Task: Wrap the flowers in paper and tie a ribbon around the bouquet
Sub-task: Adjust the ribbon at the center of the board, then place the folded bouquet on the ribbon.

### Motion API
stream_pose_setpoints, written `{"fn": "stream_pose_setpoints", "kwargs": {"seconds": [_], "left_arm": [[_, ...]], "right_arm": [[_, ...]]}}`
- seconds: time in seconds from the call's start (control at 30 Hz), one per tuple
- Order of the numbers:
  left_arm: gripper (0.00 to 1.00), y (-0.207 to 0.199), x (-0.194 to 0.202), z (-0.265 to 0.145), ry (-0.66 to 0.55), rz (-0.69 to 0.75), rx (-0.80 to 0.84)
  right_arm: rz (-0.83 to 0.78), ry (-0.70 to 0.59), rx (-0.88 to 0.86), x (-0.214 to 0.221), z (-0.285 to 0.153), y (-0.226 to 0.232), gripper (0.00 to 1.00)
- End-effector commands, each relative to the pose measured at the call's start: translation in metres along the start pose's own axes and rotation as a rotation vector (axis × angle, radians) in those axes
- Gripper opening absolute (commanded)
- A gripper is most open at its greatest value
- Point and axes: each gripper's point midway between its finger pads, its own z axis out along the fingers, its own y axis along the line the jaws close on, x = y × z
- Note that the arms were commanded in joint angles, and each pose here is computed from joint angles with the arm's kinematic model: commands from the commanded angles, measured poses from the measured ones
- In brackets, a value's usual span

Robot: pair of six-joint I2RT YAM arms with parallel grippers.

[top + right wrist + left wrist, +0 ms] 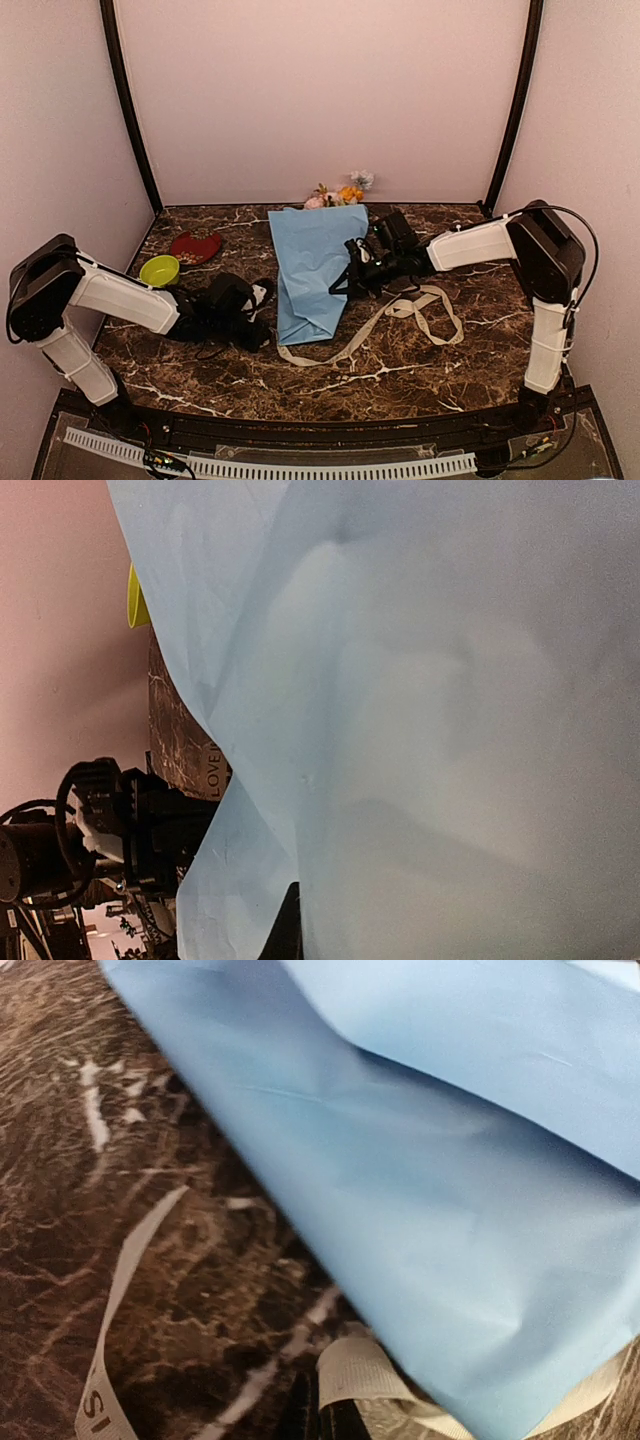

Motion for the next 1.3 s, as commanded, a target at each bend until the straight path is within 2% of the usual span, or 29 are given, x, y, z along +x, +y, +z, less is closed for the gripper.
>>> {"fn": "stream_pose_setpoints", "kwargs": {"seconds": [0.0,0.23,0.3,0.43,0.53,0.63,0.83,0.9,1.07,1.27], "left_arm": [[0.00,0.072,0.079,-0.004,0.260,-0.111,-0.276],[0.00,0.136,0.029,-0.016,0.095,-0.285,-0.416],[0.00,0.158,0.012,-0.021,0.054,-0.319,-0.464],[0.00,0.183,-0.035,-0.047,-0.056,-0.317,-0.536],[0.00,0.180,-0.082,-0.078,-0.189,-0.249,-0.543],[0.00,0.179,-0.120,-0.127,-0.321,-0.218,-0.591],[0.00,0.165,-0.167,-0.216,-0.548,-0.153,-0.618],[0.00,0.154,-0.179,-0.239,-0.605,-0.123,-0.578],[0.00,0.121,-0.197,-0.261,-0.686,-0.064,-0.410],[0.00,0.076,-0.213,-0.247,-0.697,0.003,-0.205]], "right_arm": [[-0.061,-0.057,-0.041,-0.015,-0.020,0.019,0.00],[-0.075,-0.017,-0.043,0.000,-0.020,0.012,0.00],[-0.059,0.016,-0.019,0.014,-0.018,-0.004,0.00],[-0.059,0.051,0.010,0.029,-0.018,-0.019,0.00],[-0.052,0.079,0.023,0.042,-0.016,-0.030,0.00],[-0.043,0.098,0.041,0.051,-0.015,-0.041,0.00],[-0.038,0.118,0.073,0.059,-0.011,-0.055,0.00],[-0.041,0.119,0.082,0.058,-0.010,-0.058,0.00],[-0.038,0.129,0.094,0.061,-0.006,-0.063,0.00],[-0.047,0.138,0.119,0.064,-0.002,-0.066,0.00]]}}
